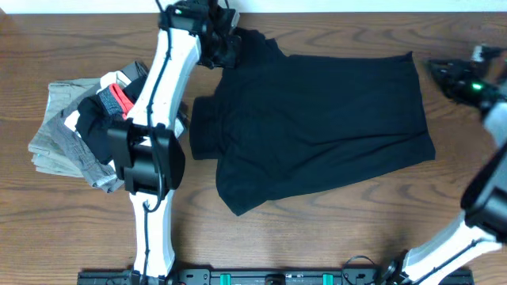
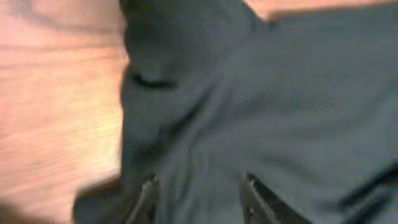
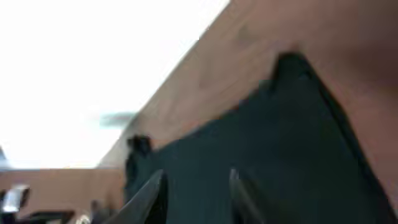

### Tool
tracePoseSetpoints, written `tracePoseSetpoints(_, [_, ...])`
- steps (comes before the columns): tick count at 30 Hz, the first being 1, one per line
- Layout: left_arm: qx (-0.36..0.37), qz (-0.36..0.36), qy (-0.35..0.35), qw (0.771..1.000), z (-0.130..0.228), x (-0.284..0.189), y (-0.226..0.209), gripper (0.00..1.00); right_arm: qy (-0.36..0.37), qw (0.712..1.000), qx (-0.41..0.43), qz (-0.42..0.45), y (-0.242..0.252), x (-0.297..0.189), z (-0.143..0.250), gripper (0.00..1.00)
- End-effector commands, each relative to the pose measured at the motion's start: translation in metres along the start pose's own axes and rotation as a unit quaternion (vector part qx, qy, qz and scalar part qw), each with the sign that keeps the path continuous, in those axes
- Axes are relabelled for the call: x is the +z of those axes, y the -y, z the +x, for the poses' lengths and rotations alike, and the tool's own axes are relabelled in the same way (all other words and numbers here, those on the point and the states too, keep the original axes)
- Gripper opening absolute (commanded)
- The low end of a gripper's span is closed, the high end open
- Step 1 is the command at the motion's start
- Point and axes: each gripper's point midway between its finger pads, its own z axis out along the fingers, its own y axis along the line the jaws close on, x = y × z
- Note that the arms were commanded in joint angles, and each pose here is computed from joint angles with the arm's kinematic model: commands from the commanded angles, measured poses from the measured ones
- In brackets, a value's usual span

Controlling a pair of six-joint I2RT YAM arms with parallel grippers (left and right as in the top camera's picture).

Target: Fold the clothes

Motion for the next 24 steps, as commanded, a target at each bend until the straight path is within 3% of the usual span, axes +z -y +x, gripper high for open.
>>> tracePoseSetpoints(1, [0.022,0.005,0.018,1.0,-0.002,-0.047,0.018,0.45,-0.001,0.997,-0.07,0.022,-0.022,-0.05,0.006,0.31])
tracePoseSetpoints(3, [0.022,0.005,0.006,1.0,0.01,-0.065,0.025,0.46,-0.021,0.988,-0.05,0.145,0.009,-0.077,0.028,0.31])
tracePoseSetpoints(5, [0.022,0.007,-0.01,1.0,0.026,-0.085,0.035,0.46,-0.046,0.957,-0.021,0.284,0.041,-0.11,0.052,0.35])
tracePoseSetpoints(7, [0.024,0.008,-0.021,0.999,0.039,-0.101,0.043,0.45,-0.066,0.935,0.021,0.349,0.052,-0.13,0.073,0.41])
tracePoseSetpoints(12, [0.031,0.004,-0.05,0.998,0.075,-0.14,0.061,0.46,-0.107,0.9,0.071,0.417,0.077,-0.146,0.111,0.46])
tracePoseSetpoints(15, [0.032,0.003,-0.064,0.997,0.09,-0.154,0.066,0.46,-0.099,0.895,0.093,0.425,0.1,-0.139,0.124,0.44])
tracePoseSetpoints(24, [0.027,-0.023,-0.101,0.994,0.113,-0.164,0.06,0.46,-0.051,0.932,0.084,0.348,0.128,-0.095,0.136,0.44])
